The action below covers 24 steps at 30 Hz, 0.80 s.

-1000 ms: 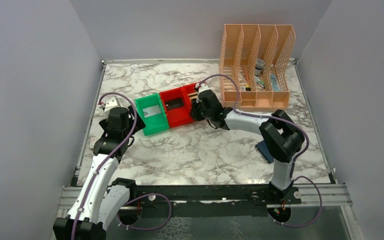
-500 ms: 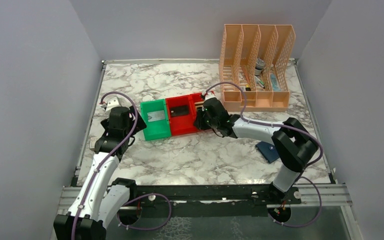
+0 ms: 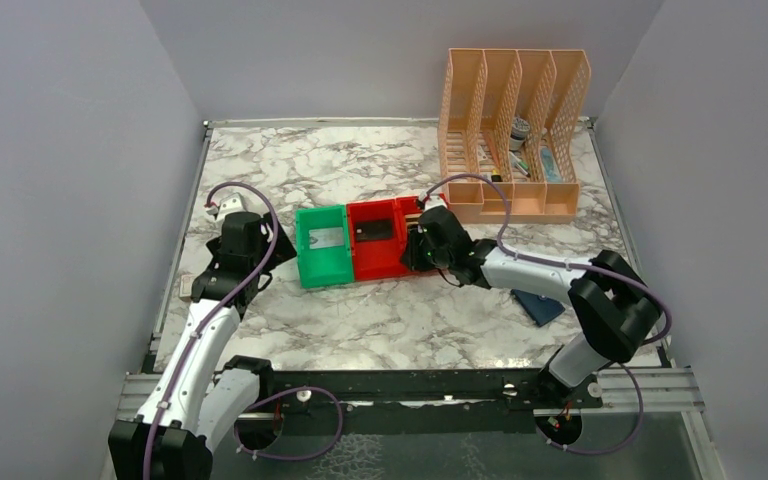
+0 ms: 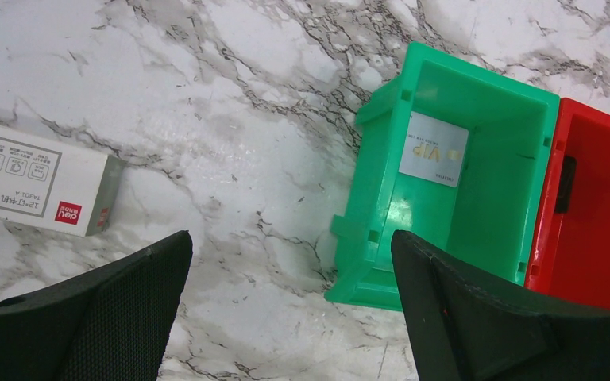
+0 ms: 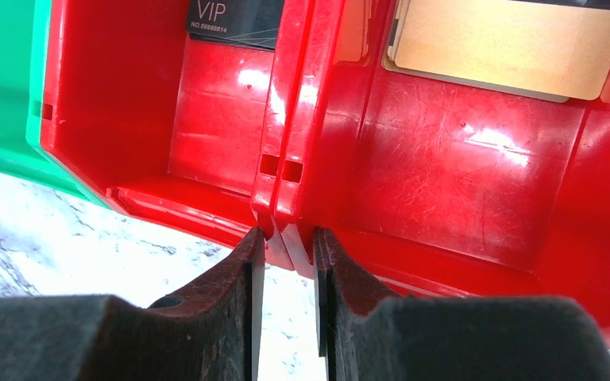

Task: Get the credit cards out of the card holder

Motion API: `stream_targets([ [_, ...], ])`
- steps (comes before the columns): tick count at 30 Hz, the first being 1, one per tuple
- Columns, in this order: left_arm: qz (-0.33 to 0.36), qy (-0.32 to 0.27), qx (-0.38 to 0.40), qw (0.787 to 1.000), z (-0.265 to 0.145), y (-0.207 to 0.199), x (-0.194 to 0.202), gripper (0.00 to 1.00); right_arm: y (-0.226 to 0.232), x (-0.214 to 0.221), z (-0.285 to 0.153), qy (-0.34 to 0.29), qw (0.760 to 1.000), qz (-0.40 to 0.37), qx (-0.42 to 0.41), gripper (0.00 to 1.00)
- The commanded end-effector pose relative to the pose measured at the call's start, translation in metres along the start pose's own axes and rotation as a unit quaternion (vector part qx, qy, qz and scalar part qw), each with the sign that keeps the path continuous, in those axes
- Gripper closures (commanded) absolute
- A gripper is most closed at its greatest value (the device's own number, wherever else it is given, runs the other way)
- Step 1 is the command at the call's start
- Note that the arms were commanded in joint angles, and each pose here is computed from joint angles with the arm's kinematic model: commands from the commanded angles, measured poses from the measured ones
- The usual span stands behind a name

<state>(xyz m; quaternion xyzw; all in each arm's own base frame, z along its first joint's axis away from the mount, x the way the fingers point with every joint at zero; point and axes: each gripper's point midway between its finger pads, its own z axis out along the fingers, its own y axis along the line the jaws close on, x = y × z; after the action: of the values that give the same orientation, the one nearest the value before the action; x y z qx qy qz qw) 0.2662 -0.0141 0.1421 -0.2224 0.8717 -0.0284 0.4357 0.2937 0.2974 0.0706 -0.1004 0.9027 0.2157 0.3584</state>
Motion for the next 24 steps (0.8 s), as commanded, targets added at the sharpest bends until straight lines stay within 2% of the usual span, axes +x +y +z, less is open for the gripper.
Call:
stream_targets([
  [1, 0.006, 0.008, 0.018, 1.000, 0.002, -0.006, 0.003, 0.01, -0.011, 0.015, -0.007, 0.028, 0.999, -0.032, 0.018, 0.76],
  [5, 0.009, 0.014, 0.021, 1.000, 0.003, -0.007, 0.005, 0.01, 0.016, 0.006, -0.018, 0.039, 0.997, -0.049, -0.047, 0.65],
  [8, 0.009, 0.012, 0.021, 1.000, 0.002, -0.007, 0.004, 0.01, 0.032, -0.010, -0.037, 0.011, 0.995, -0.043, -0.084, 0.45],
  [10, 0.008, 0.011, 0.022, 1.000, 0.001, -0.007, 0.004, 0.01, 0.031, -0.026, -0.051, -0.015, 0.996, -0.044, -0.077, 0.39],
  [13, 0.008, 0.011, 0.025, 1.000, 0.001, -0.008, 0.004, 0.01, 0.012, -0.049, -0.067, -0.051, 0.998, -0.047, -0.015, 0.37],
  [16, 0.009, 0.011, 0.029, 0.999, 0.000, -0.009, 0.003, 0.01, -0.034, -0.064, -0.087, -0.078, 0.996, -0.004, 0.045, 0.36],
  [19, 0.008, 0.010, 0.036, 0.999, -0.001, -0.011, 0.003, 0.01, -0.100, -0.069, -0.108, -0.105, 0.988, 0.101, 0.052, 0.37],
  [22, 0.008, 0.008, 0.038, 0.999, -0.003, -0.012, 0.002, 0.01, -0.175, -0.050, -0.129, -0.086, 0.964, 0.212, 0.137, 0.37],
  [24, 0.008, 0.008, 0.042, 0.999, -0.003, -0.013, 0.003, 0.01, -0.204, -0.037, -0.137, -0.071, 0.952, 0.246, 0.170, 0.37],
])
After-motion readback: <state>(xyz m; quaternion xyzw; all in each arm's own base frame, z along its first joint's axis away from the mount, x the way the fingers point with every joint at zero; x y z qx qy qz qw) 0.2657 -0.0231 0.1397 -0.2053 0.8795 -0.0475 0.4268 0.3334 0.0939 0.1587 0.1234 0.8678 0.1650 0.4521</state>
